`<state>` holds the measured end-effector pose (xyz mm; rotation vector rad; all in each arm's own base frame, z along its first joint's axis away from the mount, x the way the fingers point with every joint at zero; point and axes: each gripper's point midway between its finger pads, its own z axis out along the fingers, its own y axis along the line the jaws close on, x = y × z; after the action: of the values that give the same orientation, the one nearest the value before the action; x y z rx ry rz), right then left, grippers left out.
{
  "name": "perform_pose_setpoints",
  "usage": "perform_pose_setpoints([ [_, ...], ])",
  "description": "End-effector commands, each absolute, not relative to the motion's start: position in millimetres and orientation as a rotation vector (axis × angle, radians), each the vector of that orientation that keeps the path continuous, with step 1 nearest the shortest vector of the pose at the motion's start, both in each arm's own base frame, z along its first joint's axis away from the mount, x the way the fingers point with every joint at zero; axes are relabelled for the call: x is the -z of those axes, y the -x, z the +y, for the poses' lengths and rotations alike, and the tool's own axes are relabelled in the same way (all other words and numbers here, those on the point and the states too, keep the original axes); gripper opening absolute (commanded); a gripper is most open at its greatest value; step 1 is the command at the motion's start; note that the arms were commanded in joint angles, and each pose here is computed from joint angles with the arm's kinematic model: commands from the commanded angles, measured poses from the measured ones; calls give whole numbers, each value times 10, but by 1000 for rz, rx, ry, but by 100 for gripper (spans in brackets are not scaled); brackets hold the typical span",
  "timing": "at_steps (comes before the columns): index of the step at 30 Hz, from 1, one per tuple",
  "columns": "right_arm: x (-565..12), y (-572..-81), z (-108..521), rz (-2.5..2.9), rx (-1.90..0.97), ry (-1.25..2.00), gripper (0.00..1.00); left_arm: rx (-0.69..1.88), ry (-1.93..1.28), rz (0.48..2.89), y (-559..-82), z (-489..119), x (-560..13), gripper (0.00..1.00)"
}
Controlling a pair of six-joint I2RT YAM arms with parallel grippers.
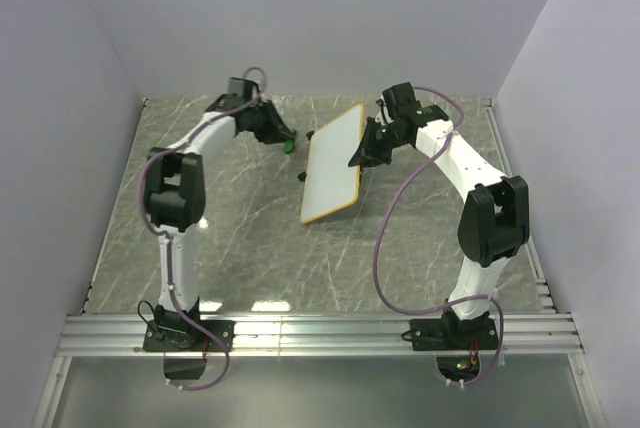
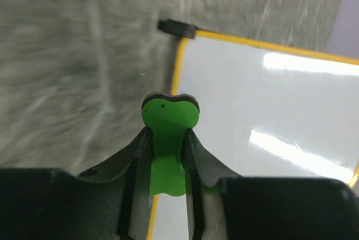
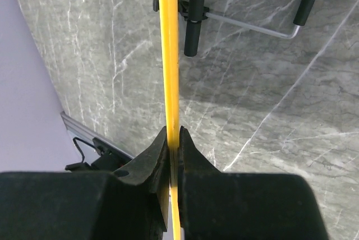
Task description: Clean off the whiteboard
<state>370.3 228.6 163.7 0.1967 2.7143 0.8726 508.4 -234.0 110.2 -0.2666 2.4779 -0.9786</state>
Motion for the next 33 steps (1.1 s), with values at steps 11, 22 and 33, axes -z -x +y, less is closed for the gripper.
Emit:
perform_pose_setpoints([
  [11, -1506, -4090, 1961, 2726, -735, -322, 0, 650, 555, 2314, -4687, -959, -1697, 0],
  [22, -1290, -4295, 2020, 2746, -760, -325, 0, 427, 636, 2531, -3967, -701, -866, 7],
  [33, -1338, -4051, 1884, 2727, -721, -285, 73, 288, 676, 2606, -3606, -547, -585, 73],
])
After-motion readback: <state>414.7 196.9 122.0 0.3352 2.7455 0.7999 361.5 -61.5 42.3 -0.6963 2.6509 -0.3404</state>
